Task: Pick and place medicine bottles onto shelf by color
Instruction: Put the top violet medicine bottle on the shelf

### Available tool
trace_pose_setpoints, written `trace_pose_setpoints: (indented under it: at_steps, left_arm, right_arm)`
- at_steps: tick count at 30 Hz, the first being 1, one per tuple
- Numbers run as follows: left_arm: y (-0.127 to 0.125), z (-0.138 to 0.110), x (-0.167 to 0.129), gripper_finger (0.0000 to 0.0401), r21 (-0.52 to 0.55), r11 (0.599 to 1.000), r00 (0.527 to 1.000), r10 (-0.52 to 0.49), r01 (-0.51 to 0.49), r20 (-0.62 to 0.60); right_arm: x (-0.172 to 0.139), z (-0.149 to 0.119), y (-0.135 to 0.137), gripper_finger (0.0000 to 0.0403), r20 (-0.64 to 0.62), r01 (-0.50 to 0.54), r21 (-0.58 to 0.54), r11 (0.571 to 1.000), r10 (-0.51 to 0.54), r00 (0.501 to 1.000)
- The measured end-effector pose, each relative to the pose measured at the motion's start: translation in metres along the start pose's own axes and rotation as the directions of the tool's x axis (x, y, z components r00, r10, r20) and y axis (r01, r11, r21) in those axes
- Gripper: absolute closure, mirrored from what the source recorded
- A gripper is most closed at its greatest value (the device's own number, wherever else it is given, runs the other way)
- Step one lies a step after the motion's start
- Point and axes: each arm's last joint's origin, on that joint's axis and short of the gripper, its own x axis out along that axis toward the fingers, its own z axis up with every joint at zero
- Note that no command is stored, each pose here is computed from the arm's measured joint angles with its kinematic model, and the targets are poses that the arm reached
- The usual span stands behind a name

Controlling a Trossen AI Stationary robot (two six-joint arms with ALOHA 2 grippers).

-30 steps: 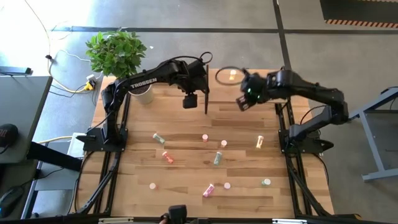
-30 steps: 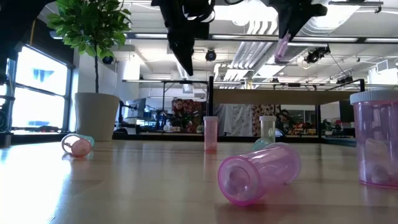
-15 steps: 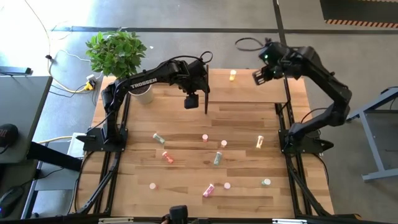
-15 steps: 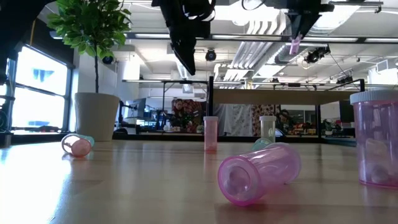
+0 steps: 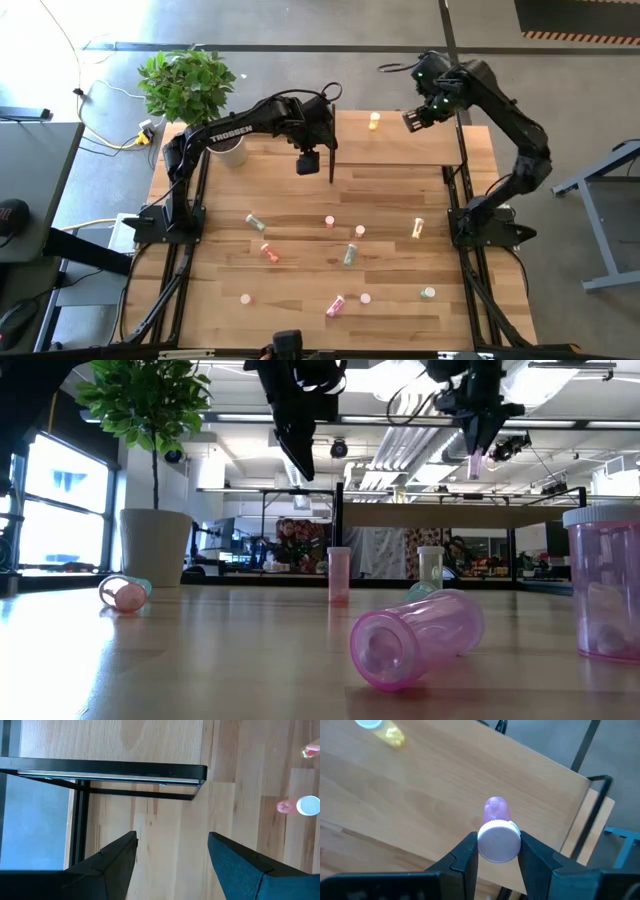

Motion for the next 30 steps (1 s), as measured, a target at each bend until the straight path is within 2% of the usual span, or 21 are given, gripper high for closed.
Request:
trace_pose_setpoints:
  at_steps: [7,11,18,30]
  left_arm:
    - [0.0,0.0,0.0,0.0165,-0.008,1.0,1.0,0.0,0.0,0.0]
    - [0.0,0.0,0.0,0.0165,-0.008,1.0,1.0,0.0,0.0,0.0]
    - [0.0,0.0,0.0,0.0165,-0.008,1.0,1.0,0.0,0.0,0.0]
    - [0.0,0.0,0.0,0.0165,0.0,1.0,1.0,0.0,0.0,0.0]
  right_arm:
    - [0.032,0.02,0.009,0.0297,-0.093,0.022,-0.035,0.999,-0.025,0.995]
    - [0.045,0.03,0.012,0.0297,-0.1,0.001,-0.032,0.999,-0.004,0.995]
    - [0.052,0.036,0.015,0.0297,-0.084,-0.011,0.01,1.0,0.012,0.996]
    - [0.058,0.041,-0.002,0.0297,-0.093,-0.034,0.119,0.992,0.045,0.995]
